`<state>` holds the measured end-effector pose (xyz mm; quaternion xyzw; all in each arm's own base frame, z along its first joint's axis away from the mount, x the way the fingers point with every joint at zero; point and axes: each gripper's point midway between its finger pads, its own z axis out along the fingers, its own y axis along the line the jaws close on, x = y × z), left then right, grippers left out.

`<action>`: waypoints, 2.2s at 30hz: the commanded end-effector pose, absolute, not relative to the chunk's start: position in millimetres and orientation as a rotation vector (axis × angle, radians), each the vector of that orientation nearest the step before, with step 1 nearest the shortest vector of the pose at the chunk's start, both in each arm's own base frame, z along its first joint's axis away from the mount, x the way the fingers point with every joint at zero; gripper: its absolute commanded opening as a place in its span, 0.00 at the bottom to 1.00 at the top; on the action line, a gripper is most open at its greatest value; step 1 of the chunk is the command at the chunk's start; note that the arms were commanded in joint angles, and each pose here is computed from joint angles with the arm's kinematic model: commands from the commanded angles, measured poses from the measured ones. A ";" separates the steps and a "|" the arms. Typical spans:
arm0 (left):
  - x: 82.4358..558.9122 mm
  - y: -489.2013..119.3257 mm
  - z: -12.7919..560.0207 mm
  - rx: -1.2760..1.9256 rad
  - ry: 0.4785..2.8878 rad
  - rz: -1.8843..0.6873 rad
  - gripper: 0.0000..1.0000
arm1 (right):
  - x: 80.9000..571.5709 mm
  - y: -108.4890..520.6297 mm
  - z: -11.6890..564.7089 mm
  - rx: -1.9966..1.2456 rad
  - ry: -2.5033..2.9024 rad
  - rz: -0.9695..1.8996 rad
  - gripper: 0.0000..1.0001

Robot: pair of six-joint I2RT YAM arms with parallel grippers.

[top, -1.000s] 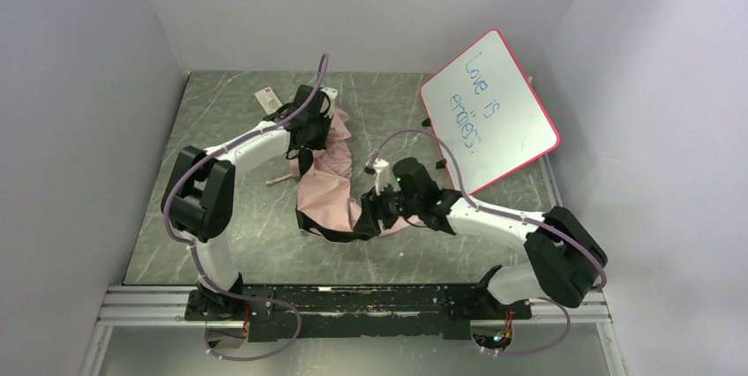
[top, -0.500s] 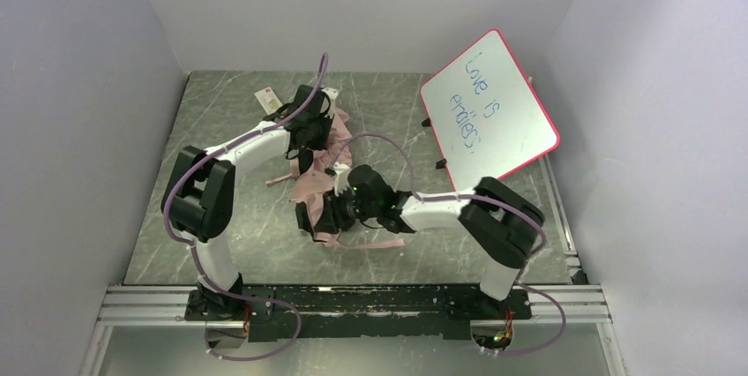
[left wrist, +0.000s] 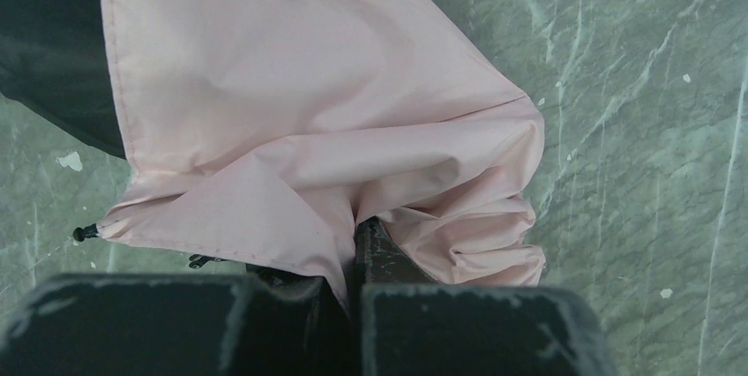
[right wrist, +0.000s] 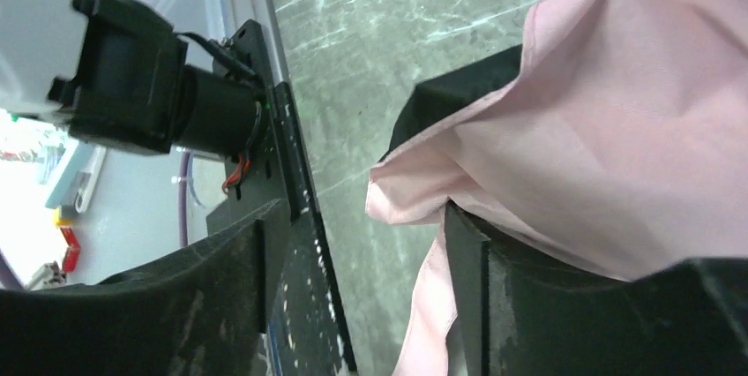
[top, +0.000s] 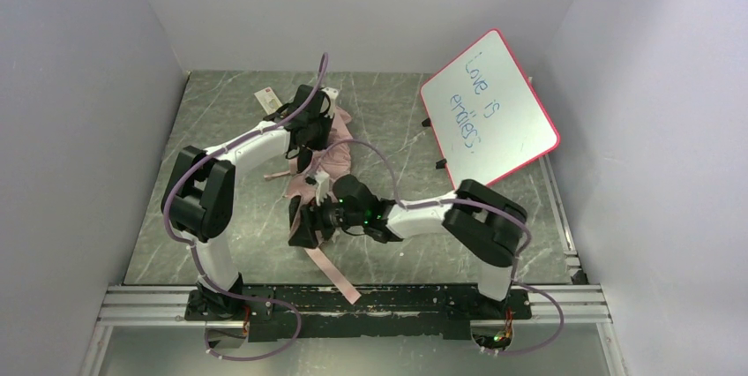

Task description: Put away the umbrella

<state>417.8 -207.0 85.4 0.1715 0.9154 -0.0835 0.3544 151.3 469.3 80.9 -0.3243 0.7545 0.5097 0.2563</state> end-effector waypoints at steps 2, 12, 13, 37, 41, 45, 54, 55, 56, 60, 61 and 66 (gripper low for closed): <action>425.9 -211.8 99.1 0.447 2.311 -0.252 0.08 | 142.3 442.0 114.9 -1.003 1.882 1.331 0.72; 426.8 -212.5 94.8 0.445 2.323 -0.250 0.08 | 145.9 367.9 98.3 -0.940 2.044 1.027 0.80; 426.9 -212.5 93.9 0.445 2.325 -0.250 0.08 | 143.0 365.9 93.2 -0.942 2.059 1.033 0.79; 425.9 -211.6 90.5 0.448 2.335 -0.246 0.07 | 126.1 419.0 16.7 -0.846 2.254 1.309 0.55; 426.8 -213.3 90.0 0.446 2.334 -0.253 0.07 | 120.6 418.6 12.8 -0.877 2.277 1.318 0.44; 425.7 -217.0 89.8 0.440 2.344 -0.280 0.06 | 118.0 414.5 16.9 -0.879 2.273 1.318 0.28; 425.3 -221.5 90.1 0.425 2.345 -0.313 0.05 | 105.8 393.5 36.4 -0.882 2.268 1.327 0.00; 425.5 -222.1 89.9 0.420 2.346 -0.317 0.05 | 104.3 389.3 38.3 -0.877 2.272 1.321 0.00; 425.5 -222.8 89.4 0.411 2.348 -0.323 0.05 | 103.1 384.9 40.1 -0.870 2.278 1.313 0.00; 425.9 -224.0 88.7 0.364 2.354 -0.326 0.05 | 99.6 363.3 37.6 -0.814 2.363 1.233 0.00; 425.6 -224.2 88.6 0.353 2.355 -0.321 0.05 | 98.0 357.5 35.4 -0.804 2.394 1.209 0.00; 421.6 -224.2 89.0 0.279 2.346 -0.299 0.05 | 85.2 334.8 32.6 -0.805 2.520 1.133 0.00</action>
